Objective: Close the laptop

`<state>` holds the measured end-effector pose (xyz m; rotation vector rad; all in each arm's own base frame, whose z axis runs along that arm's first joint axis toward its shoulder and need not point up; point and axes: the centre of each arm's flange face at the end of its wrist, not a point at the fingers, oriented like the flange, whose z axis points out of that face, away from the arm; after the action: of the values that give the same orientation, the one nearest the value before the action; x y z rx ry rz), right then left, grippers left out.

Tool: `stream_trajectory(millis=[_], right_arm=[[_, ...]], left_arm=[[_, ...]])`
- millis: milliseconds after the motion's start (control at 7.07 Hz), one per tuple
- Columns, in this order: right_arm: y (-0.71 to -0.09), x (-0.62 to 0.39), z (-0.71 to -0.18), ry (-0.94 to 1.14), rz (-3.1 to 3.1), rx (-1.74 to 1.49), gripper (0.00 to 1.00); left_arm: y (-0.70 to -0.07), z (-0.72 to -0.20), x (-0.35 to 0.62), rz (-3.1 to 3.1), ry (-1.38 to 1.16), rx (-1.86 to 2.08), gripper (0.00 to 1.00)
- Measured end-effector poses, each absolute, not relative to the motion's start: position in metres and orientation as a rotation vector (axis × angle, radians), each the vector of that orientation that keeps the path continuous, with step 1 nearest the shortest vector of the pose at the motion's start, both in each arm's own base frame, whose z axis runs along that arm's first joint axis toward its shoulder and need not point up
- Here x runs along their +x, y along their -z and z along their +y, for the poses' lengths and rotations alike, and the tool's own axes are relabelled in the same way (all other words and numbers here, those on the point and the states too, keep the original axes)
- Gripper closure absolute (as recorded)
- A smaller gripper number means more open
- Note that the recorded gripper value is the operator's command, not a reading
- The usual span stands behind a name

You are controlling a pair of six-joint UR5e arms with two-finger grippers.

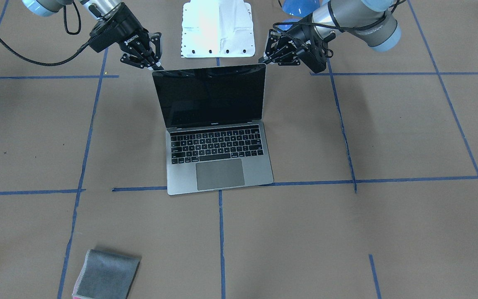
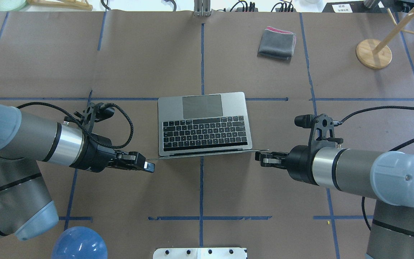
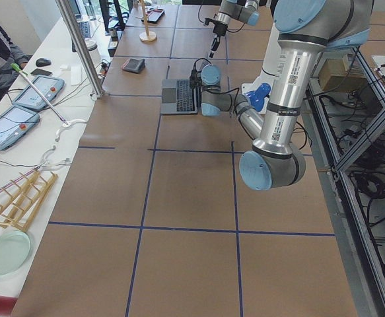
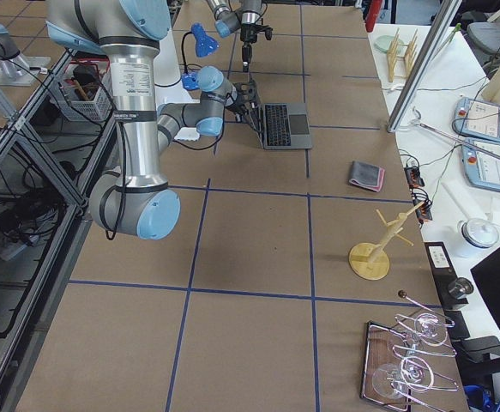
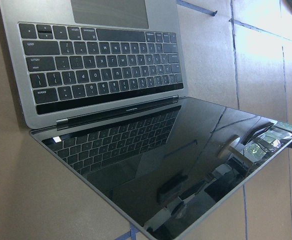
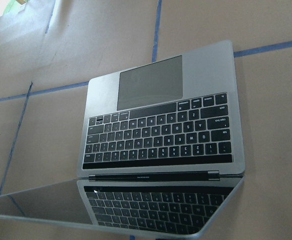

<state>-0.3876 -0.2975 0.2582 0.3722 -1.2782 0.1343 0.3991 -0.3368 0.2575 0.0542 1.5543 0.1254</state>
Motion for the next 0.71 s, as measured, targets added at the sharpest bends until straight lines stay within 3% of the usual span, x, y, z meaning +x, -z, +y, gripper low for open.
stream_trajectory(millis=[707], right_arm=[[-0.227, -0.385, -0.342, -0.204, -1.173, 0.396, 1.00]], left_arm=[[-0.259, -0.348, 0.402, 1.541, -0.076, 0.096, 1.00]])
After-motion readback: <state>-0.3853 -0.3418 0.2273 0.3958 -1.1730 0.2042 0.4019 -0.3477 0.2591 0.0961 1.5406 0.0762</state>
